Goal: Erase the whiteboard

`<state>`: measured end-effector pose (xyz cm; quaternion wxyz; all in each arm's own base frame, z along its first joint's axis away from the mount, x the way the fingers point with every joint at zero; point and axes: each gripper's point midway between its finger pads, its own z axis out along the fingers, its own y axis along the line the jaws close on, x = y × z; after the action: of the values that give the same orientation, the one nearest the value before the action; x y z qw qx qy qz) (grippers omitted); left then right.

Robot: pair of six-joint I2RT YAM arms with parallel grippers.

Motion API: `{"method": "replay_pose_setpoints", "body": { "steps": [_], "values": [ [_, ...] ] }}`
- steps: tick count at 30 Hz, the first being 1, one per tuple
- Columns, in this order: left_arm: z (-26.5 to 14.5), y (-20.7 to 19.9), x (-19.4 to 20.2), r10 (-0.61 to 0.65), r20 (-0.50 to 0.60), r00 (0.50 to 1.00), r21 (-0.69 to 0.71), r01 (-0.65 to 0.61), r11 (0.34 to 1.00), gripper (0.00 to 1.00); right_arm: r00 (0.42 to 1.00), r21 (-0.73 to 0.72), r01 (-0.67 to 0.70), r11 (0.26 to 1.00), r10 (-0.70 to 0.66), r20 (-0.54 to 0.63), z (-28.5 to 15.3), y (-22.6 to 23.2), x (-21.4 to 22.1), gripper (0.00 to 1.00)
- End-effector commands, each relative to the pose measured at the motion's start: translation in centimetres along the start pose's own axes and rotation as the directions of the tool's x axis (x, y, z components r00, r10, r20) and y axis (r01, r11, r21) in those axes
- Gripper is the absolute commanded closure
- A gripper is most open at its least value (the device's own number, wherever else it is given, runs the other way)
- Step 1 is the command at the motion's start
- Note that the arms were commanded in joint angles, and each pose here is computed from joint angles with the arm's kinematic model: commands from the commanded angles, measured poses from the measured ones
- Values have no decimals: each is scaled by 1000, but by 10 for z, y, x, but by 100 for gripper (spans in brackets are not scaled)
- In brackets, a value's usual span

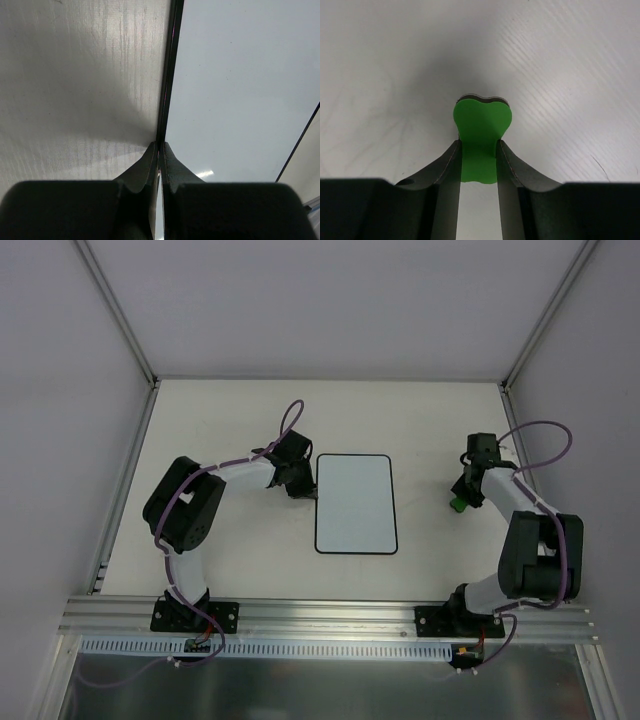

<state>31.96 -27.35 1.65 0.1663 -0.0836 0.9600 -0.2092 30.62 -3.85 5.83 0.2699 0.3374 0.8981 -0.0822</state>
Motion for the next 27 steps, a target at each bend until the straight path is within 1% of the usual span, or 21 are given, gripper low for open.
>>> {"method": "replay_pose_setpoints", "body": {
  "steps": [1, 3, 5, 6, 7, 8, 9, 10, 12, 13, 15, 16, 17, 18, 19, 21, 22, 23, 24, 26, 27],
  "values": [
    [0, 36, 17, 44, -38, 998, -136, -49, 989, 100, 993, 2, 7, 1000, -7, -115, 24, -6, 9, 94],
    [-4, 32, 14, 55, -26, 998, -127, -58, 990, 96, 990, 6, -11, 1000, 12, -139, 33, -10, 9, 92],
    [-6, 31, 11, 65, -16, 998, -129, -66, 989, 89, 986, 20, -11, 1000, 14, -167, 40, -13, 12, 86],
    [-10, 29, 8, 68, -4, 998, -124, -68, 990, 82, 984, 10, -15, 1000, 17, -176, 41, -11, 13, 82],
    [-12, 29, 6, 72, 4, 997, -125, -71, 990, 79, 984, 15, -18, 1000, 20, -177, 41, -13, 14, 71],
    [-14, 27, 3, 77, 15, 997, -123, -74, 990, 75, 985, 13, -23, 1000, 25, -171, 39, -14, 12, 65],
    [-19, 24, 0, 89, 26, 996, -115, -85, 990, 65, 986, 12, -26, 1000, 27, -163, 37, -15, 11, 59],
    [-22, 22, -1, 93, 30, 995, -113, -89, 990, 61, 987, 11, -25, 1000, 27, -159, 34, -16, 11, 48],
    [-34, 19, -12, 114, 73, 991, -122, -104, 987, 51, 993, -7, -33, 999, 32, -112, 21, -17, -1, 37],
    [-39, 16, -15, 121, 85, 989, -120, -110, 987, 40, 994, -12, -30, 999, 28, -102, 16, -19, -3, 27],
    [-58, 8, -29, 146, 137, 980, -110, -131, 985, 30, 999, -31, -18, 999, 17, -49, -7, -22, -17, 18],
    [-66, 7, -32, 156, 147, 977, -113, -140, 984, 24, 1000, -43, -10, 999, 9, -21, -18, -22, -24, 8],
    [-76, 4, -39, 173, 172, 970, -115, -155, 981, 12, 1000, -61, -5, 998, 6, 17, -30, -22, -35, 4],
    [-95, -1, -48, 181, 219, 959, -102, -162, 982, 5, 999, -69, 7, 998, -4, 46, -43, -25, -40, 1],
    [-107, 0, -53, 192, 248, 950, -116, -168, 979, 1, 992, -102, 24, 994, -11, 128, -68, -27, -55, 1],
    [-144, -8, -69, 224, 337, 915, -106, -200, 974, 1, 973, -141, 48, 989, -14, 232, -107, -29, -78, 1],
    [-161, -8, -76, 236, 378, 895, -123, -204, 971, 1, 945, -161, 77, 984, -20, 327, -138, -36, -91, 1],
    [-175, -9, -81, 249, 409, 878, -129, -214, 968, 1, 925, -169, 91, 981, -20, 381, -157, -40, -99, 1],
    [-202, -13, -87, 273, 468, 841, -123, -244, 962, 1, 905, -171, 107, 979, -24, 425, -175, -45, -104, 1],
    [-238, -13, -98, 305, 545, 781, -153, -265, 952, 1, 826, -174, 127, 977, -7, 564, -230, -62, -121, 1],
    [-255, -13, -101, 310, 580, 754, -158, -269, 950, 1, 802, -177, 131, 975, 1, 598, -246, -68, -122, 1]
  ]
}}
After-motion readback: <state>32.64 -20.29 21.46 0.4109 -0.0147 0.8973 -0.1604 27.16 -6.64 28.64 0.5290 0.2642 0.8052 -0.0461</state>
